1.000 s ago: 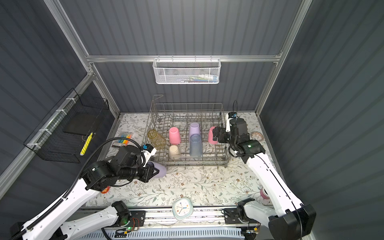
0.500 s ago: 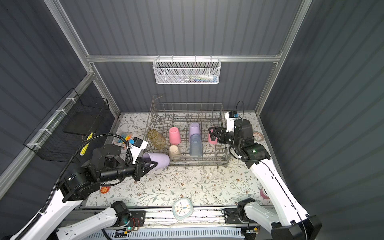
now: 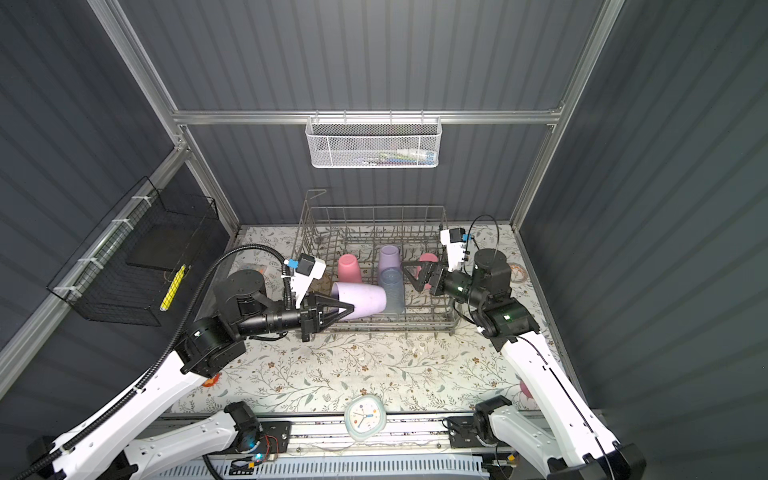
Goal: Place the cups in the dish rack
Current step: 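Carry the lilac cup over the rack while the right gripper reaches toward it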
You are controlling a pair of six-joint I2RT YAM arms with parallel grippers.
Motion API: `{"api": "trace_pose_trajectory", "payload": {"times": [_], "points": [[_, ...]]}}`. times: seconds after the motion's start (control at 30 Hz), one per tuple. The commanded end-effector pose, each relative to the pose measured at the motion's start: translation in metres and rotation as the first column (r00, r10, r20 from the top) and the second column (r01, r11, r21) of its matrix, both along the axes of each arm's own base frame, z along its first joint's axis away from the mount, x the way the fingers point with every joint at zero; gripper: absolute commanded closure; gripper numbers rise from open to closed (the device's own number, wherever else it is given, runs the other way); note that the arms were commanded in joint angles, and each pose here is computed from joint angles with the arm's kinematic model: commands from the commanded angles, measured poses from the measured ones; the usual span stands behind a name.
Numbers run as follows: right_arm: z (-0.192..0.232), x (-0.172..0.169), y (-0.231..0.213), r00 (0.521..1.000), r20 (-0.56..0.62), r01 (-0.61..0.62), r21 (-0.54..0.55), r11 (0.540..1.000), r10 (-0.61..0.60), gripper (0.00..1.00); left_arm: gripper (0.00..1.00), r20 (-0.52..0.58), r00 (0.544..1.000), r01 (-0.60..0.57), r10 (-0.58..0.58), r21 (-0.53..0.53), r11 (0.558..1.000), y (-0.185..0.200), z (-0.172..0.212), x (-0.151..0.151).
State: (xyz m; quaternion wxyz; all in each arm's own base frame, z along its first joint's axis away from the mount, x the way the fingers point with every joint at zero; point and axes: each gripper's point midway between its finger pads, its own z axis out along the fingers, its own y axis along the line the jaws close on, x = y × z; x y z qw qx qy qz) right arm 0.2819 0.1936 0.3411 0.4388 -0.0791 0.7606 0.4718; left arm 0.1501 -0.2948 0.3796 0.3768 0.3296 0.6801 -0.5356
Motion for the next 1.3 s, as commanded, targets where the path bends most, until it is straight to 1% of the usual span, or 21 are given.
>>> {"api": "trace_pose_trajectory", "payload": {"times": [0.0,0.2,0.33,0.63,0.97,1.27], "points": [[0.016,-0.012,0.009,0.996,0.043,-0.080,0.076,0.994,0.077,0.04,0.98,0.071,0.995,0.079,-0.071,-0.110,0.991,-0.004,0.028,-0.005],[0.020,-0.023,0.014,0.987,0.075,-0.149,0.117,0.982,0.141,0.03,0.98,0.045,0.996,0.087,-0.081,-0.142,0.986,-0.008,0.024,0.010],[0.024,-0.030,0.014,0.982,0.107,-0.167,0.143,0.975,0.153,0.03,0.98,0.022,0.993,0.114,-0.112,-0.166,0.979,-0.015,0.020,0.018],[0.026,-0.041,0.017,0.972,0.124,-0.221,0.174,0.959,0.202,0.03,0.98,0.015,0.988,0.152,-0.153,-0.242,0.958,-0.017,0.021,0.034],[0.020,-0.041,0.022,0.965,0.112,-0.255,0.180,0.950,0.238,0.03,0.98,0.006,0.979,0.196,-0.203,-0.294,0.935,-0.017,0.019,0.039],[0.026,-0.039,0.031,0.949,0.119,-0.312,0.231,0.921,0.292,0.02,0.98,0.000,0.972,0.224,-0.236,-0.316,0.922,-0.021,0.016,0.041]]}}
